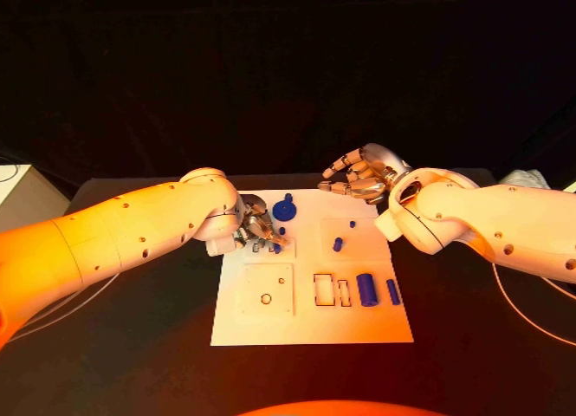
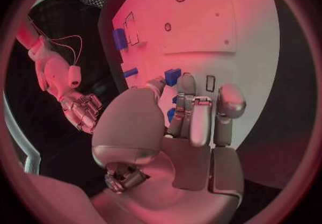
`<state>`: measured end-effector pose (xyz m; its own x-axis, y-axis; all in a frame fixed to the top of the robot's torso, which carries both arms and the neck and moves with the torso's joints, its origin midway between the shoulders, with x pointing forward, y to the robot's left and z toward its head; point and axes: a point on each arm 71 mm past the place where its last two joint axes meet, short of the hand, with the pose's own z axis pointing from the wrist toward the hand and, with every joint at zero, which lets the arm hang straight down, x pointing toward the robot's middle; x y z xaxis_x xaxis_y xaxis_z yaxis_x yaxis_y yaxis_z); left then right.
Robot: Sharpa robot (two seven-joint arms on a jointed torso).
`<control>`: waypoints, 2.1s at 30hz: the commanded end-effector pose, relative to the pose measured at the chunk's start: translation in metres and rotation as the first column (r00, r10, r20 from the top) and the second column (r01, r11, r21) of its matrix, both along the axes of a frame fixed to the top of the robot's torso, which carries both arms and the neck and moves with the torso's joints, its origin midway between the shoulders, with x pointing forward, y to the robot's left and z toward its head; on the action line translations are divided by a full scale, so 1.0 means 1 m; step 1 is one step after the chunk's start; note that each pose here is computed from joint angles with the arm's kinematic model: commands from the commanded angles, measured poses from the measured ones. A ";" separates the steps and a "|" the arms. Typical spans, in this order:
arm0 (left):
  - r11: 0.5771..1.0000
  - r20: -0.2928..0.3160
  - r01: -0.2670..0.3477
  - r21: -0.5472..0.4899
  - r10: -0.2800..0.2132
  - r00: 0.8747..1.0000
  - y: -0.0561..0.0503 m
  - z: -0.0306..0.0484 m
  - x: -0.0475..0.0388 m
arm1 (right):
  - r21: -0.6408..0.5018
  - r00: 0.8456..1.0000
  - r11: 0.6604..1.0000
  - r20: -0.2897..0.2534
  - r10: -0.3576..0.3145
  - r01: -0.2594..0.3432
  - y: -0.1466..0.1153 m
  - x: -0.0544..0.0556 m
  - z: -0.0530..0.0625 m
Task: Assemble the parts on the task board
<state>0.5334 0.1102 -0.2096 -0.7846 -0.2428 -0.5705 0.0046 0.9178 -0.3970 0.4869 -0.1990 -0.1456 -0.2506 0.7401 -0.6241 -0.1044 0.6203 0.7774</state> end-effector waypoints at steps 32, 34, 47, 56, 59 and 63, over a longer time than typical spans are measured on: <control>0.996 0.059 -0.038 -0.085 0.043 0.997 0.011 0.0065 -0.0060 | -0.016 1.000 1.000 -0.016 0.016 -0.016 -0.001 0.001 -0.003; 0.996 0.077 -0.040 -0.082 0.046 0.996 0.011 0.0074 -0.0060 | -0.016 1.000 1.000 -0.016 0.015 -0.015 -0.001 0.001 -0.003; 0.998 0.188 -0.044 -0.040 0.051 0.981 0.013 0.0083 -0.0061 | -0.017 1.000 1.000 -0.017 0.013 -0.014 -0.002 0.001 -0.003; 0.999 0.200 -0.033 -0.014 0.035 0.979 0.012 0.0001 -0.0102 | -0.018 1.000 1.000 -0.019 0.014 -0.014 -0.002 0.001 -0.003; 1.000 0.198 -0.031 -0.007 0.031 0.980 0.012 -0.0039 -0.0115 | -0.018 1.000 1.000 -0.020 0.014 -0.014 -0.002 0.001 -0.004; 1.000 0.200 -0.029 0.003 0.028 0.979 0.012 -0.0071 -0.0123 | -0.018 1.000 1.000 -0.020 0.014 -0.015 -0.002 0.001 -0.004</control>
<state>0.5205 0.1239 -0.2180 -0.6659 -0.2698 -0.6956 0.0367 0.9194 -0.3917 0.4881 -0.2021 -0.1487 -0.2606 0.7338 -0.6274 -0.0891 0.6288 0.7725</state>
